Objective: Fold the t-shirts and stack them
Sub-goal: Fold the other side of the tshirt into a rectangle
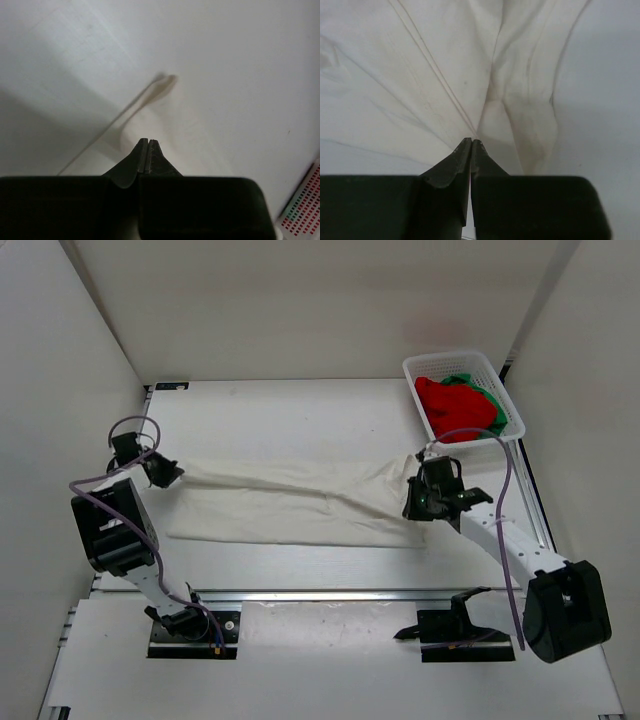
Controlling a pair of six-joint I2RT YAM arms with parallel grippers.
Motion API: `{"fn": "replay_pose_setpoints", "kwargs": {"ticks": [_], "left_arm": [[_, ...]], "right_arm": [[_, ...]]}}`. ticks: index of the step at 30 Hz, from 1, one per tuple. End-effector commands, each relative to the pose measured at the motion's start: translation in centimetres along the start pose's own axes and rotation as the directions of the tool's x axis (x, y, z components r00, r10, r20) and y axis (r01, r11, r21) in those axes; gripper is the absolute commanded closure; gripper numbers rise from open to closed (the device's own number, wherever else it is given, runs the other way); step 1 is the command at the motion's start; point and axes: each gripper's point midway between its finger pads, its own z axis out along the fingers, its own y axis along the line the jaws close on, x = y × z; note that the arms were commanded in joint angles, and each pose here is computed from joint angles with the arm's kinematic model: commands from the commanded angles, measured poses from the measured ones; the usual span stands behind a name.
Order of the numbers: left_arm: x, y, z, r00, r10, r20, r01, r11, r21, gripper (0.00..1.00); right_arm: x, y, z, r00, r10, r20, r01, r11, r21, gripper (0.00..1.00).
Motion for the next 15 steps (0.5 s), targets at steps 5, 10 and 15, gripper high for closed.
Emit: {"fn": "replay_pose_setpoints", "kwargs": {"ticks": [5,10,15], "left_arm": [[-1.8,0.5,-2.7,0.982,-0.176,0.071,0.168,0.980,0.108,0.63],[-3.5,-3.5,-5.7,0.966,-0.192,0.173,0.149,0.961,0.232,0.54],[1.0,-9.5,-6.6,0.988,0.005,0.151,-0.050,0.956,0.289,0.58]], "right_arm": [[3.1,0.6,0.7,0.997,0.075,0.029,-0.073,0.996,-0.054,0.90],[-0.8,2.5,-0.9,0.994,0.015,0.112,-0.007,0.998,-0.069,0.68],[-4.1,7.1,0.6,0.988,-0.058,0.142,0.085,0.978,-0.190,0.99]]}}
